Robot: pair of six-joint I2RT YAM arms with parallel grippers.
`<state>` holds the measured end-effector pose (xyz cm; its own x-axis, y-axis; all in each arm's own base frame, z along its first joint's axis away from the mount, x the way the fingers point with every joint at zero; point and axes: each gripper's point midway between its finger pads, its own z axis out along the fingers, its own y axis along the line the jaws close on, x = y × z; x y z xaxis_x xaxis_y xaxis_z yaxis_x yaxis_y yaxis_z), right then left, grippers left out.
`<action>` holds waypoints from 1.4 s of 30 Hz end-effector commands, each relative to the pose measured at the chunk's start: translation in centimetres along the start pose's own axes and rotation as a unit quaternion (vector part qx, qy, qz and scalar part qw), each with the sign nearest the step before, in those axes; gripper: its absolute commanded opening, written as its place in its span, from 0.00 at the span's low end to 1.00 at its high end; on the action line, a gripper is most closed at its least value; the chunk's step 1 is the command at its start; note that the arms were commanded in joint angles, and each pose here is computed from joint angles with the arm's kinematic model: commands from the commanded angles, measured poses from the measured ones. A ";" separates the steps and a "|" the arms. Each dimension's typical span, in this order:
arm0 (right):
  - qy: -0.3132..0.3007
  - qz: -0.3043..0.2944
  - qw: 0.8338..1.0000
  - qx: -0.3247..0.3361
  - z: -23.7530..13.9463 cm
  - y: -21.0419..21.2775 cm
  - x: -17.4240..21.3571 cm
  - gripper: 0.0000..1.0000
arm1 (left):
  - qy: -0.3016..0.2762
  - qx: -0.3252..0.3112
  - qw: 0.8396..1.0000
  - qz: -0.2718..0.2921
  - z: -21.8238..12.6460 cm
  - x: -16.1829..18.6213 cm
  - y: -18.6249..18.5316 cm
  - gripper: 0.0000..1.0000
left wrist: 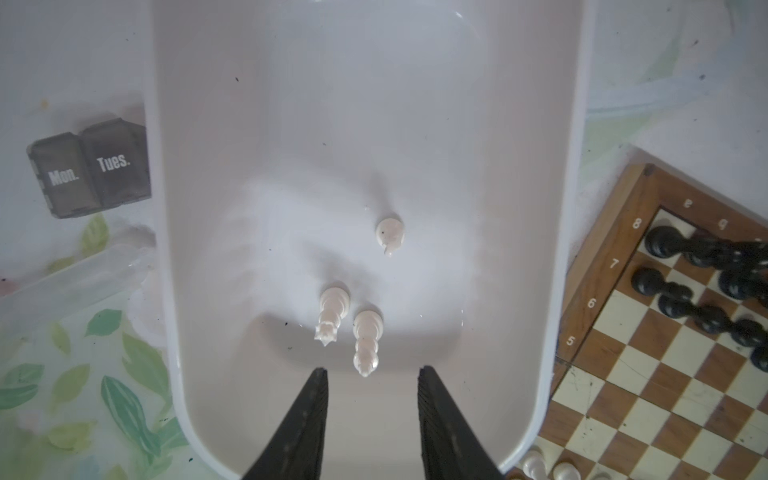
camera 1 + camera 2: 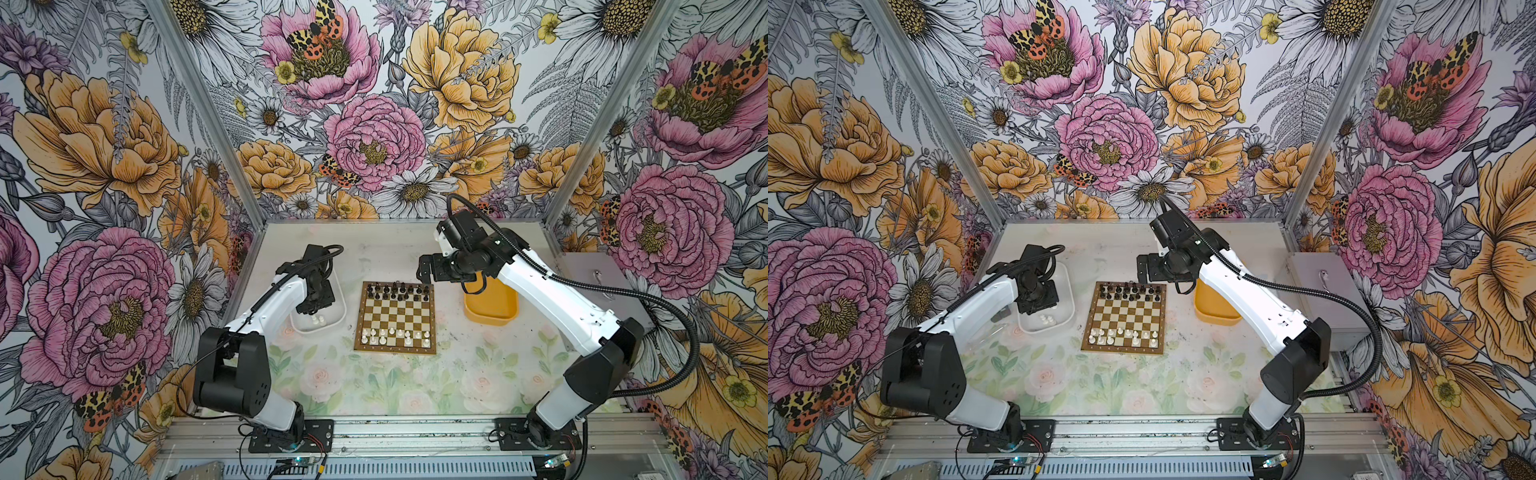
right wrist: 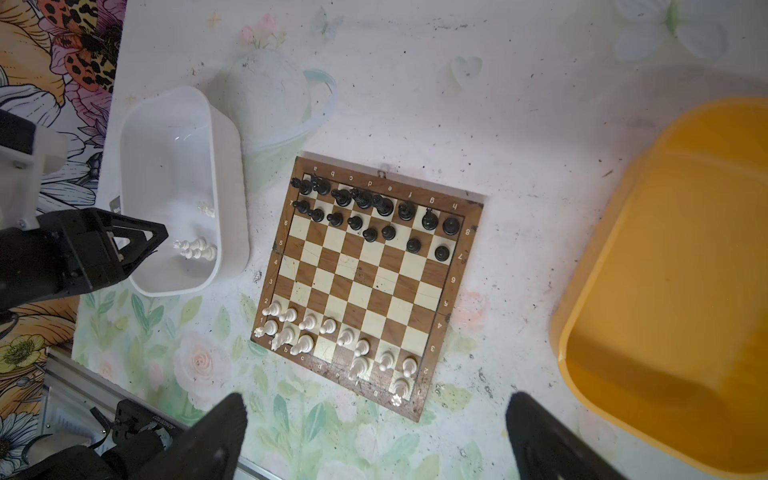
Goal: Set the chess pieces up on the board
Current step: 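Return the open left gripper over the white tub while the right arm swings back, then lower the left gripper into the white tub and close on a white piece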
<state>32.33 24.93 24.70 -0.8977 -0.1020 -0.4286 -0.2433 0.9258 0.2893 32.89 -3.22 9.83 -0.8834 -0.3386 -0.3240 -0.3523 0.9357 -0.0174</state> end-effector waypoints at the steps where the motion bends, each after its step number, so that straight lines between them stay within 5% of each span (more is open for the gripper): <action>1: -0.016 -0.009 1.000 -0.017 -0.6 1.1 -1.3 1.00 | -0.014 0.039 0.999 0.029 1.1 -1.4 -1.3 0.35; 12: -0.020 0.004 1.000 -0.007 -0.5 0.0 -2.1 1.00 | 0.016 0.033 0.998 0.053 4.4 -2.4 -1.3 0.28; 42: -0.028 0.025 0.999 0.008 -1.3 -1.5 -2.0 1.00 | 0.029 0.025 0.997 0.067 5.8 -2.6 -1.2 0.22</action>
<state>34.17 23.85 25.33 -0.8953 -0.0542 -0.4422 -0.2032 0.9330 0.2970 36.58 -2.98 4.98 -0.9420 -0.2233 -0.2507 -0.2282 0.9736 -0.0094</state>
